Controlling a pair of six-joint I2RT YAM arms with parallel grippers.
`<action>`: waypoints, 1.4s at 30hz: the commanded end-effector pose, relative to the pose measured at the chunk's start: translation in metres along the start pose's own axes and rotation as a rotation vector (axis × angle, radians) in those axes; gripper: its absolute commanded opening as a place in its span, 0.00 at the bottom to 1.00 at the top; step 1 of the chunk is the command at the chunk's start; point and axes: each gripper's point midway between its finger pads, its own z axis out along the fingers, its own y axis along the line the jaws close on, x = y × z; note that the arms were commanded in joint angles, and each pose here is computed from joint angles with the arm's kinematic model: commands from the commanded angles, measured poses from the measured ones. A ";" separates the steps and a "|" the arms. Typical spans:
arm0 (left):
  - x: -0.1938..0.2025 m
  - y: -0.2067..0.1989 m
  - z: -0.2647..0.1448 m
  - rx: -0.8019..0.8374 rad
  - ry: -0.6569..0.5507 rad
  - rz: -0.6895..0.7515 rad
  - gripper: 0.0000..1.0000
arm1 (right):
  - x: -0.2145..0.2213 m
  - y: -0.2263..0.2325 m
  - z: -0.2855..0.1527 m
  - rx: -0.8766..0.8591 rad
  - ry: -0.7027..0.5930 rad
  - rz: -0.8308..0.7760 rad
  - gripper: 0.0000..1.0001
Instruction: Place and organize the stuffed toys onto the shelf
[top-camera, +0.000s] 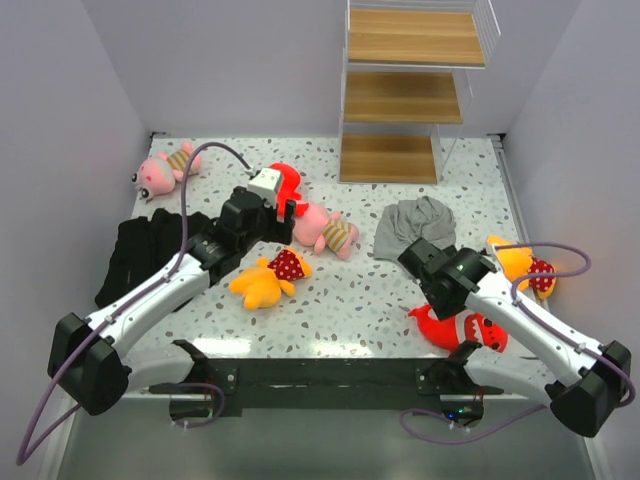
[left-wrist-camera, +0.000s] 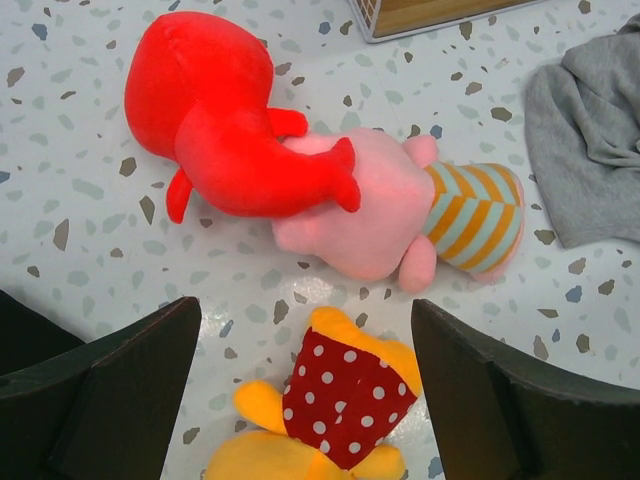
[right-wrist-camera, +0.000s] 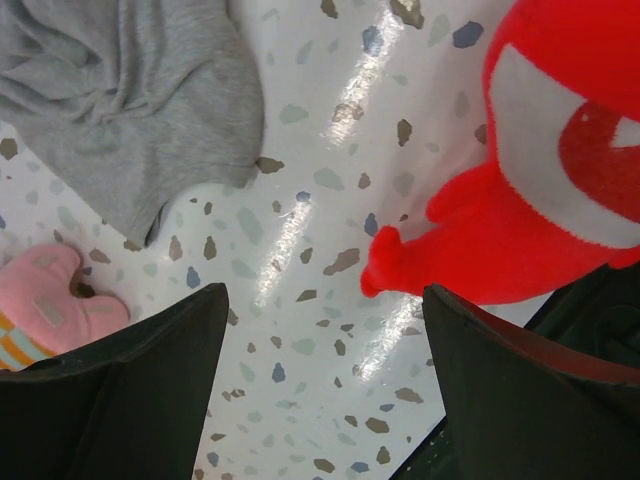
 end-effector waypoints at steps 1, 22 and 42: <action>-0.030 0.001 -0.009 -0.007 -0.077 -0.025 0.91 | -0.025 -0.073 0.003 0.216 -0.100 0.073 0.82; -0.036 0.006 -0.018 -0.022 -0.104 -0.010 0.91 | 0.033 -0.089 0.080 0.245 -0.068 0.108 0.69; -0.039 0.007 -0.019 -0.033 -0.115 -0.013 0.91 | 0.061 0.093 -0.021 -0.710 0.074 -1.009 0.00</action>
